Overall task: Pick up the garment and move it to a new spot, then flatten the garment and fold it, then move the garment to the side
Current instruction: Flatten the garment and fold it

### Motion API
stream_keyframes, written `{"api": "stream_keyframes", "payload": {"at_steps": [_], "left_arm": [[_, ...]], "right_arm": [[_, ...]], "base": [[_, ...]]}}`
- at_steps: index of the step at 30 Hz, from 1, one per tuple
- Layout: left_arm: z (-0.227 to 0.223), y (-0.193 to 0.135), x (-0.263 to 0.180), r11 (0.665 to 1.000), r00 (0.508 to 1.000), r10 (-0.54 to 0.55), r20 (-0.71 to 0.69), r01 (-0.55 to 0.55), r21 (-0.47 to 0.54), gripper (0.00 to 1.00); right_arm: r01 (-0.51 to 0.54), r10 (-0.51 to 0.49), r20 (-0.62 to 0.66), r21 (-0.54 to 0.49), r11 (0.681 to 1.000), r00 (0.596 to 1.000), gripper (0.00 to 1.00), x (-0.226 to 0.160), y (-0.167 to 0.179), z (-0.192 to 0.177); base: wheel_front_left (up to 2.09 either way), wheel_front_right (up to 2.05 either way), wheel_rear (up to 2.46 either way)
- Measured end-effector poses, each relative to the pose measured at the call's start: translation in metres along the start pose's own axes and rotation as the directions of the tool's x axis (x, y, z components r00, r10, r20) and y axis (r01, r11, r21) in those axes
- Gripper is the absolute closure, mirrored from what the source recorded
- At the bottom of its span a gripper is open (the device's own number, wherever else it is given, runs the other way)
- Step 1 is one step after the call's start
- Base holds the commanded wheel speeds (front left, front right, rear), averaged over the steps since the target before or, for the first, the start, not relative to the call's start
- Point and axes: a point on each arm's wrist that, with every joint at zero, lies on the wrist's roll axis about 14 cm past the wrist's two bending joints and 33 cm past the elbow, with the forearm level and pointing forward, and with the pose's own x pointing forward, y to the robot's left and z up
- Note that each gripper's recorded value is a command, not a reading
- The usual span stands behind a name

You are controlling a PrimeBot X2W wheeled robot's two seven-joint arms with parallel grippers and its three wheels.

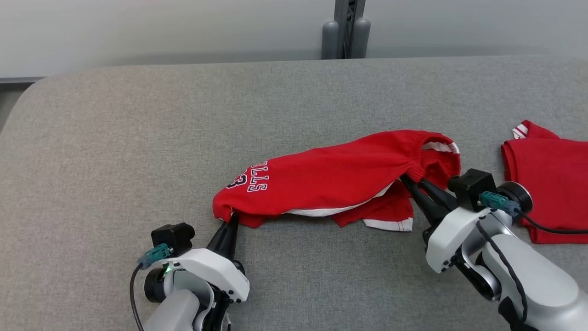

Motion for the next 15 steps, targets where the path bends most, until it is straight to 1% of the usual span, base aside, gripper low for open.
{"api": "stream_keyframes", "payload": {"at_steps": [9, 15], "left_arm": [[0.024, -0.004, -0.02, 0.992, 0.996, -0.034, 0.085, 0.023, 0.127, 1.0], [0.04, -0.006, -0.036, 0.98, 0.988, -0.062, 0.139, 0.033, 0.197, 1.0]], "right_arm": [[0.031, -0.031, 0.058, 0.007, 1.0, 0.998, 1.0, -0.012, -0.001, 0.023], [0.021, -0.025, 0.092, 0.045, 0.999, 0.995, 1.0, -0.021, 0.009, 0.04]], "base": [[0.0, 0.0, 0.0], [0.0, 0.0, 0.0]]}}
